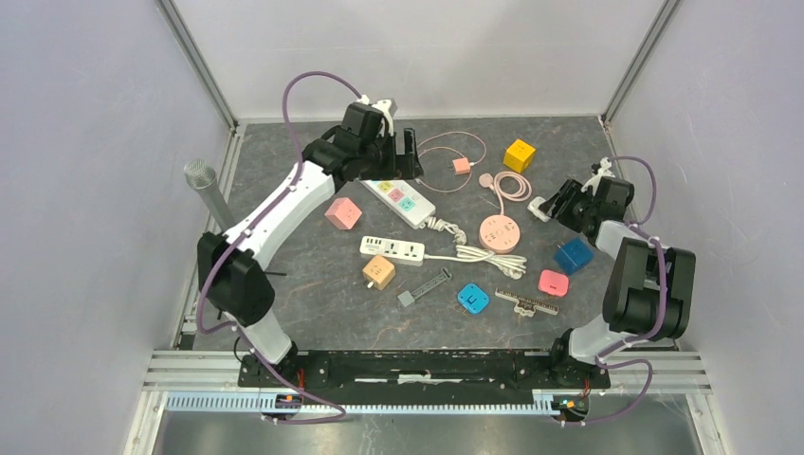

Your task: Pull the plug off the socket

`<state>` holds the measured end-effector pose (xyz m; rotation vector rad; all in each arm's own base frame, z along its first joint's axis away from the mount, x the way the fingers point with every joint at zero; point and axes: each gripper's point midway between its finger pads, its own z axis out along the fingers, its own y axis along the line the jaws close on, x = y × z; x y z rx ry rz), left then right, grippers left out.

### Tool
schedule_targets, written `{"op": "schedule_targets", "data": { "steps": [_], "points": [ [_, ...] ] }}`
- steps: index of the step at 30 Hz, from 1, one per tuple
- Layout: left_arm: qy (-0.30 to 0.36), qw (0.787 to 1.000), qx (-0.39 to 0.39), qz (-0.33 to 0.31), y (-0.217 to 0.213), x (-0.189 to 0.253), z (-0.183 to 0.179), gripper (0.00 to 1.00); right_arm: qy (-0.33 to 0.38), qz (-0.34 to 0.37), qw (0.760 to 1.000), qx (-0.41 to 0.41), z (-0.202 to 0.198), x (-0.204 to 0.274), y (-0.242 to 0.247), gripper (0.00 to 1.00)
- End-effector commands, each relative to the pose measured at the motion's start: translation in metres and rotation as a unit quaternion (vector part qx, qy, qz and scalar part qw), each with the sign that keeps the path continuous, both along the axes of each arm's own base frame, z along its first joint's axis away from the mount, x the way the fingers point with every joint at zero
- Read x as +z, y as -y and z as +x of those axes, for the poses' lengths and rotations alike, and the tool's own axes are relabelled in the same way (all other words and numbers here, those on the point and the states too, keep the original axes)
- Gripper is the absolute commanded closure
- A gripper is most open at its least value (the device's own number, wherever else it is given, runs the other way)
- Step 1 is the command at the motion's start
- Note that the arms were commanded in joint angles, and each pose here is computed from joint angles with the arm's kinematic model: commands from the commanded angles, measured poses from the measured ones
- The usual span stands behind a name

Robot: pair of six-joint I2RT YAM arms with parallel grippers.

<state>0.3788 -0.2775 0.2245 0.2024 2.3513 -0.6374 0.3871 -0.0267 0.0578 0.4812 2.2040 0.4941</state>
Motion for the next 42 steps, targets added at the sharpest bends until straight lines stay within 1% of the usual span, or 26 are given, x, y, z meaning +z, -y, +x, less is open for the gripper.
{"op": "schedule_targets", "data": {
  "steps": [1,7,10,13,14,17,20,24,29,32,35,37,38,40,42],
  "points": [
    [0.073,0.997,0.038,0.000,-0.021,0.049,0.002,0.00,0.028,-0.047,0.998,-0.030,0.008,0.033,0.019,0.37],
    [0.127,0.989,0.074,0.011,-0.050,0.094,-0.009,0.00,0.071,-0.065,0.994,-0.044,0.003,0.076,0.022,0.33],
    [0.146,0.986,0.083,0.009,-0.062,0.119,-0.020,0.00,0.111,-0.067,0.991,-0.040,0.000,0.111,0.017,0.31],
    [0.164,0.983,0.081,-0.005,-0.070,0.142,-0.036,0.00,0.143,-0.071,0.987,-0.029,-0.012,0.146,0.008,0.27],
    [0.173,0.982,0.080,-0.012,-0.073,0.150,-0.042,0.00,0.158,-0.075,0.984,-0.026,-0.017,0.160,0.005,0.25],
    [0.190,0.978,0.083,-0.033,-0.082,0.171,-0.059,0.00,0.196,-0.085,0.976,-0.028,-0.034,0.197,0.000,0.10],
    [0.205,0.974,0.081,-0.057,-0.088,0.191,-0.076,0.00,0.241,-0.095,0.965,-0.044,-0.055,0.238,-0.003,0.02],
    [0.229,0.966,0.097,-0.064,-0.110,0.212,-0.100,0.00,0.308,-0.116,0.941,-0.082,-0.088,0.297,0.000,0.02],
    [0.271,0.952,0.127,-0.064,-0.148,0.239,-0.136,0.00,0.337,-0.143,0.919,-0.149,-0.128,0.341,0.014,0.02],
    [0.293,0.940,0.158,-0.073,-0.174,0.255,-0.158,0.00,0.354,-0.148,0.908,-0.165,-0.142,0.365,0.015,0.02],
    [0.312,0.928,0.183,-0.087,-0.196,0.267,-0.181,0.00,0.380,-0.162,0.893,-0.176,-0.151,0.403,0.015,0.02],
    [0.315,0.922,0.207,-0.090,-0.211,0.270,-0.192,0.00,0.400,-0.168,0.881,-0.190,-0.160,0.433,0.017,0.02],
    [0.313,0.922,0.211,-0.084,-0.216,0.270,-0.197,0.00,0.407,-0.170,0.877,-0.191,-0.165,0.446,0.016,0.02],
    [0.303,0.924,0.225,-0.060,-0.229,0.269,-0.204,0.00,0.433,-0.175,0.862,-0.198,-0.182,0.471,0.015,0.02],
    [0.291,0.925,0.241,-0.040,-0.241,0.264,-0.211,0.00,0.450,-0.178,0.848,-0.217,-0.199,0.486,0.018,0.02]
  ]
}}
